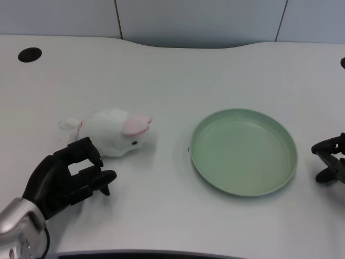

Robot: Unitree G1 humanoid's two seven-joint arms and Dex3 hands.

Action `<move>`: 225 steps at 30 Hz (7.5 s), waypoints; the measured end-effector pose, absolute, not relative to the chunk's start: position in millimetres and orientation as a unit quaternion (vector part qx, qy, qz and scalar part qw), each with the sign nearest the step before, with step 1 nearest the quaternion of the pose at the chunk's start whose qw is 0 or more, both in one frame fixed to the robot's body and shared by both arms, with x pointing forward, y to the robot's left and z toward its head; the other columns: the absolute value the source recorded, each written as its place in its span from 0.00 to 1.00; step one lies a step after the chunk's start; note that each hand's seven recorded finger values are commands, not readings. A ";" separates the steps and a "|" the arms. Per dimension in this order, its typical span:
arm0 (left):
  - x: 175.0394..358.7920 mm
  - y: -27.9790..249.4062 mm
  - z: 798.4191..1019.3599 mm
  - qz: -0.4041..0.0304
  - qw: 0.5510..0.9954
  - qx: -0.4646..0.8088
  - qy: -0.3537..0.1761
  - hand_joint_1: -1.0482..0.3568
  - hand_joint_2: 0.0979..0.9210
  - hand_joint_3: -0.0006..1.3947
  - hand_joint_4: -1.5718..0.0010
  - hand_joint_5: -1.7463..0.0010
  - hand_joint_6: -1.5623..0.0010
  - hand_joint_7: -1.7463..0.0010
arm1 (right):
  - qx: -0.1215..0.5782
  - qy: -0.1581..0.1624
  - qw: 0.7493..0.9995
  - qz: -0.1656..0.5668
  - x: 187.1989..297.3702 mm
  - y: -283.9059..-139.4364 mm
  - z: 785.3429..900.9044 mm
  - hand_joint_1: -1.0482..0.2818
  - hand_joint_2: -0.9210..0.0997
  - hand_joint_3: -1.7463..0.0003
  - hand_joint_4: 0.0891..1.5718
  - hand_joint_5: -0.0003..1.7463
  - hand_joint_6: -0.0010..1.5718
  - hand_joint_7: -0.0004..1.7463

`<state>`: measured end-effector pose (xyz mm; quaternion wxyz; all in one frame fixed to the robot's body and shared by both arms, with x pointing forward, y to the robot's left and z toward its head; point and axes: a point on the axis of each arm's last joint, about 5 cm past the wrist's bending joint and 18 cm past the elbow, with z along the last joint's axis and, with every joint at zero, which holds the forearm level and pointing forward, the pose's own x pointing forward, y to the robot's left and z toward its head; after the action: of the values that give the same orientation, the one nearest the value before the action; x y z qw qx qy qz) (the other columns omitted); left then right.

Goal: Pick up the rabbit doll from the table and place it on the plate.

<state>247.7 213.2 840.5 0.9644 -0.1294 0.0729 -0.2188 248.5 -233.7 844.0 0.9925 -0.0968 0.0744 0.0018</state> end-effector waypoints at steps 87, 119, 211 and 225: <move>352.9 134.9 960.6 -0.309 0.640 0.701 0.063 0.00 0.98 0.05 0.99 1.00 0.99 1.00 | -0.100 0.066 0.993 0.008 241.4 -227.4 841.9 0.18 0.00 0.93 0.53 0.62 0.48 0.54; 341.6 122.0 928.2 -0.248 0.650 0.717 0.040 0.04 0.91 0.00 1.00 1.00 1.00 1.00 | -0.104 0.058 0.993 0.010 231.9 -232.3 839.6 0.16 0.00 0.93 0.53 0.62 0.47 0.54; 316.6 -12.7 961.8 -0.331 0.737 0.539 -0.239 0.64 0.95 0.03 0.52 0.00 0.63 0.06 | -0.084 0.060 0.993 0.061 241.9 -215.7 843.1 0.15 0.00 0.99 0.64 0.47 0.61 0.37; 302.2 -34.9 953.2 -0.358 0.692 0.574 -0.250 0.51 0.96 0.00 0.47 0.41 0.42 0.72 | -0.073 0.080 0.993 0.053 244.8 -217.0 843.6 0.17 0.00 0.99 0.65 0.48 0.61 0.36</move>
<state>302.2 -34.9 953.2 0.6923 0.5744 -0.2501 -0.3581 244.8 -217.0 843.6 0.9927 -0.0732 0.0799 0.0529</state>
